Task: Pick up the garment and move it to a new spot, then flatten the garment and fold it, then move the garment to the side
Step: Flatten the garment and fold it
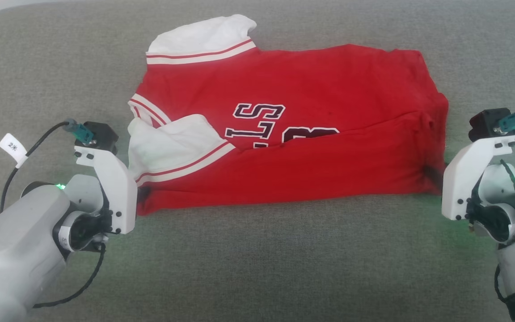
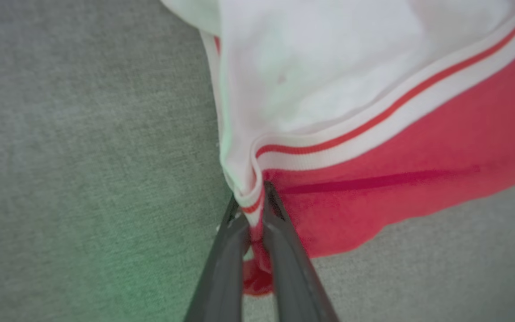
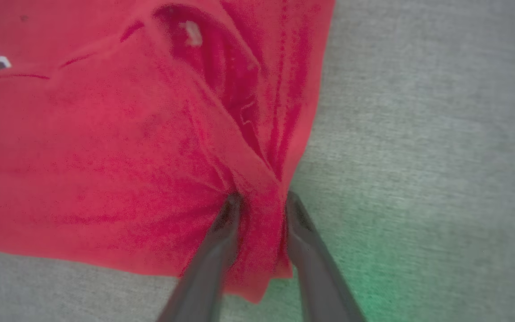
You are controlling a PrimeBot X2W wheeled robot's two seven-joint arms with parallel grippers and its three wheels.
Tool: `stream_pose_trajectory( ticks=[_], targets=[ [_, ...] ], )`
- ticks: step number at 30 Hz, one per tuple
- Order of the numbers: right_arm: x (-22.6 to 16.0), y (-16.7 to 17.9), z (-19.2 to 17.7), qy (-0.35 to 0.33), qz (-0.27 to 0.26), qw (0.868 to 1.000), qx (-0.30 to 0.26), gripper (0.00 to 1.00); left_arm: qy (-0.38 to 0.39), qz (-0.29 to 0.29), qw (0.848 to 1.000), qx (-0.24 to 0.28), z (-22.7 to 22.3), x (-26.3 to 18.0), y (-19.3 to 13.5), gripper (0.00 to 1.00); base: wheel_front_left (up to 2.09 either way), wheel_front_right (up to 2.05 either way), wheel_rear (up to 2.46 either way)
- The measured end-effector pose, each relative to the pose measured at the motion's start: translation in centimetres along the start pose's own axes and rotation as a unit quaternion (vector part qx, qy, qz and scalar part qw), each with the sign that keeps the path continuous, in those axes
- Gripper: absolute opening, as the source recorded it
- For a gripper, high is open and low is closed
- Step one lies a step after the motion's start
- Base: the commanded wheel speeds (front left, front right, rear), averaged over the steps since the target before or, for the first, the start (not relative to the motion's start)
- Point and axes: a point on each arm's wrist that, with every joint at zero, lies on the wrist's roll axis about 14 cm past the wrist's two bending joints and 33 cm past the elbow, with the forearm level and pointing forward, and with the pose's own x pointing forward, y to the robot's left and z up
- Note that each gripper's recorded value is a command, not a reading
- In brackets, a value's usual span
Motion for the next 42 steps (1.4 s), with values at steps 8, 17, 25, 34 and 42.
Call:
stream_pose_trajectory(
  ticks=[8,17,25,34,42],
  targets=[
    [-0.7,0.5,0.5,0.009,0.014,1.000,-0.011,0.00,-0.003,-0.001,1.000,-0.001,0.3,-0.5,0.0,0.00,0.00,0.00,0.00],
    [-4.0,-0.6,-0.6,0.017,0.009,0.999,-0.026,0.00,0.004,0.008,1.000,0.001,-0.3,-3.0,0.0,0.00,0.00,0.00,0.00],
    [-6.8,-0.5,-3.6,0.029,0.007,1.000,-0.009,0.00,0.015,0.018,1.000,0.011,-2.6,-5.5,-0.7,0.00,0.00,0.00,0.00],
    [-6.5,0.0,-7.1,0.051,0.005,0.998,0.031,0.00,0.051,0.006,0.999,-0.018,-6.1,-4.3,-1.5,0.00,0.00,0.00,0.00],
    [-5.2,0.2,-7.2,0.047,0.008,0.997,0.053,1.00,0.051,0.006,0.998,-0.030,-6.1,-3.1,-1.0,1.00,0.00,0.00,0.00]
  ],
)
